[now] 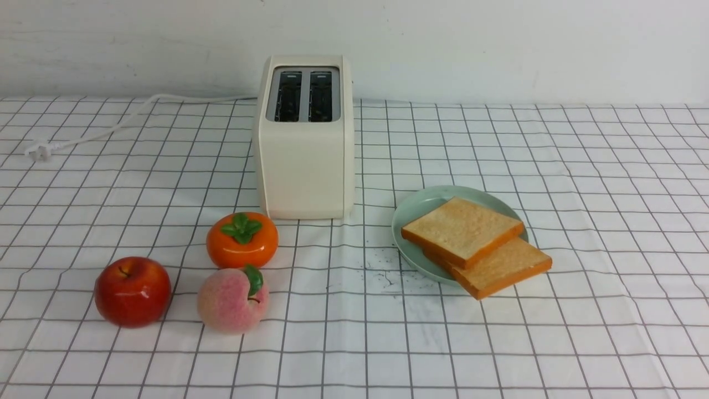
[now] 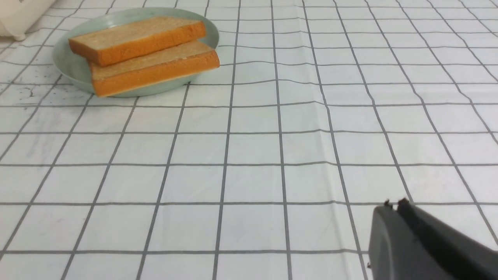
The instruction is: Take toasted bread from bread machine on white checkered table place on plate.
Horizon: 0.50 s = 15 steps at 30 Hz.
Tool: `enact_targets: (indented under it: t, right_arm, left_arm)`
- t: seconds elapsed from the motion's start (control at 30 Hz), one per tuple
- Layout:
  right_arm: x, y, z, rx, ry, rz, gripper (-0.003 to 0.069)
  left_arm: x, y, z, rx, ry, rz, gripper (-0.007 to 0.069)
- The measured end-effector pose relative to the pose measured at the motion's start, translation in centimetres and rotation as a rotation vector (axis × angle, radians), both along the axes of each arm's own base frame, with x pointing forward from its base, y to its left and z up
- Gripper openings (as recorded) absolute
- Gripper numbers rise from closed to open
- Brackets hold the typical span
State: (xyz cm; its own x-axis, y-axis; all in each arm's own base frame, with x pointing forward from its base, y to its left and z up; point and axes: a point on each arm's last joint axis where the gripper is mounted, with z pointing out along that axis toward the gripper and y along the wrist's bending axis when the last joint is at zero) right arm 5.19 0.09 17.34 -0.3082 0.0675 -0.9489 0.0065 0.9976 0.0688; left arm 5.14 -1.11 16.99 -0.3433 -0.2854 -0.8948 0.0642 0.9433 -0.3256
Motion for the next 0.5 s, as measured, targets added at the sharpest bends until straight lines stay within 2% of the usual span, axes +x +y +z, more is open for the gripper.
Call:
enact_targets:
  t: [0.5]
  right_arm:
    - [0.00,0.00,0.00,0.000,0.000,0.000,0.0034]
  left_arm:
    - [-0.02,0.00,-0.05,0.002,0.005,-0.001,-0.0013]
